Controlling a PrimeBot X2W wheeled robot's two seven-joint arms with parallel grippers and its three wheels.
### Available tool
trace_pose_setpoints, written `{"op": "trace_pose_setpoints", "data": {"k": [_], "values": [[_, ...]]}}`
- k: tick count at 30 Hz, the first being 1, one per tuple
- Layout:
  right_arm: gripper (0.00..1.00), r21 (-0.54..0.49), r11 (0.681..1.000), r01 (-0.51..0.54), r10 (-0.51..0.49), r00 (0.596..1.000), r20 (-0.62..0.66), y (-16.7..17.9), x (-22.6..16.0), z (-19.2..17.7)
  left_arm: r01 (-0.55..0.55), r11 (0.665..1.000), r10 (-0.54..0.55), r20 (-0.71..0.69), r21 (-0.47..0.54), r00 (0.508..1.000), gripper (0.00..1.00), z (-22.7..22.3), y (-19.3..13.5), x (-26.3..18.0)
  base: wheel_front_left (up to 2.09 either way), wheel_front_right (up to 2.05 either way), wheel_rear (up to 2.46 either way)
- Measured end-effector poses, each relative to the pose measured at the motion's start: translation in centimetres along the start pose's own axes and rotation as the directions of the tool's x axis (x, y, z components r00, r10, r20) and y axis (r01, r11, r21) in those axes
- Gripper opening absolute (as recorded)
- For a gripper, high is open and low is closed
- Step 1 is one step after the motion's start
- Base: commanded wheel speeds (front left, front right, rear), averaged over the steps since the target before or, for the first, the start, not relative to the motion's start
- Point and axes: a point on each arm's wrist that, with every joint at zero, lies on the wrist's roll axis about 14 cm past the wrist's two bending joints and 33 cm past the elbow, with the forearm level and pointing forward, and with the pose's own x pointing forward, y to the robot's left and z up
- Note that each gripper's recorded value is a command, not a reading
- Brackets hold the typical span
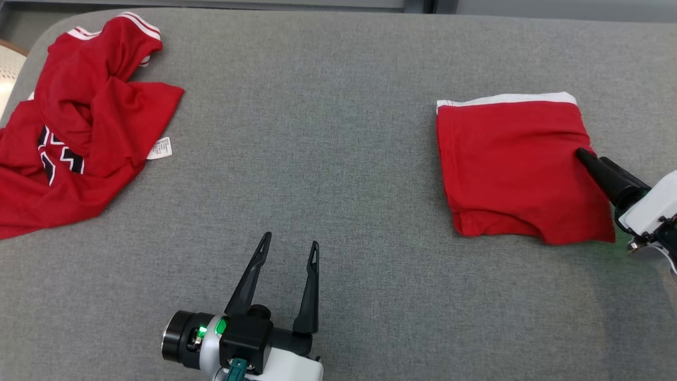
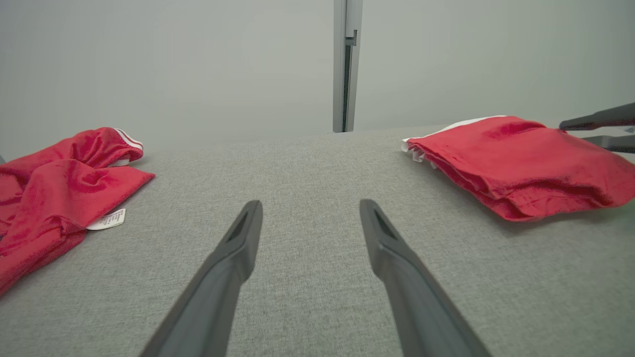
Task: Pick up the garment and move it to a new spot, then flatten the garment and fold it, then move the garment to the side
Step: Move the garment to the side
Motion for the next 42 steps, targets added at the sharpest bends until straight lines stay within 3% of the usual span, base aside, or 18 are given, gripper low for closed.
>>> {"op": "trace_pose_setpoints", "data": {"k": [3, 4, 10, 17, 30, 39, 42], "values": [[0.22, -0.015, 1.000, -0.015, 0.014, 0.998, -0.059, 0.2, 1.2, -1.0, 0.005, 1.000, -0.005, -0.014, 0.007, 1.000, 1.00, -0.6, -0.1, 0.6, 0.00, 0.00, 0.00], [0.00, -0.020, 1.000, -0.018, 0.017, 0.998, -0.068, 0.3, 1.5, -1.2, 0.009, 1.000, -0.009, -0.014, 0.009, 1.000, 1.00, -0.7, -0.1, 0.8, 0.00, 0.00, 0.00], [0.00, -0.172, 0.985, -0.005, 0.005, 1.000, 0.002, -0.5, 1.9, 0.9, 0.033, 0.999, -0.033, 0.006, 0.018, 0.999, 1.00, -0.5, -0.8, 2.5, 0.00, 0.00, 0.00], [0.00, -0.394, 0.911, 0.124, -0.100, 0.992, 0.079, -5.5, 0.8, 4.1, 0.136, 0.990, -0.139, 0.103, 0.038, 0.985, 1.00, 1.4, -3.3, 5.7, 0.00, 0.00, 0.00], [0.00, -0.598, 0.696, 0.397, -0.316, 0.918, 0.241, -16.3, -4.1, 9.5, 0.383, 0.922, -0.387, 0.209, 0.059, 0.898, 1.00, 1.0, -9.7, 9.9, 0.00, 0.00, 0.00], [0.00, -0.697, 0.538, 0.475, -0.426, 0.866, 0.261, -20.7, -5.8, 11.7, 0.474, 0.880, -0.473, 0.195, 0.044, 0.859, 1.00, -2.0, -12.1, 11.0, 0.00, 0.00, 0.00], [0.00, -0.733, 0.470, 0.491, -0.455, 0.847, 0.276, -21.6, -6.3, 12.8, 0.481, 0.876, -0.480, 0.190, 0.045, 0.857, 1.00, -2.5, -12.1, 11.0, 0.00, 0.00, 0.00]]}}
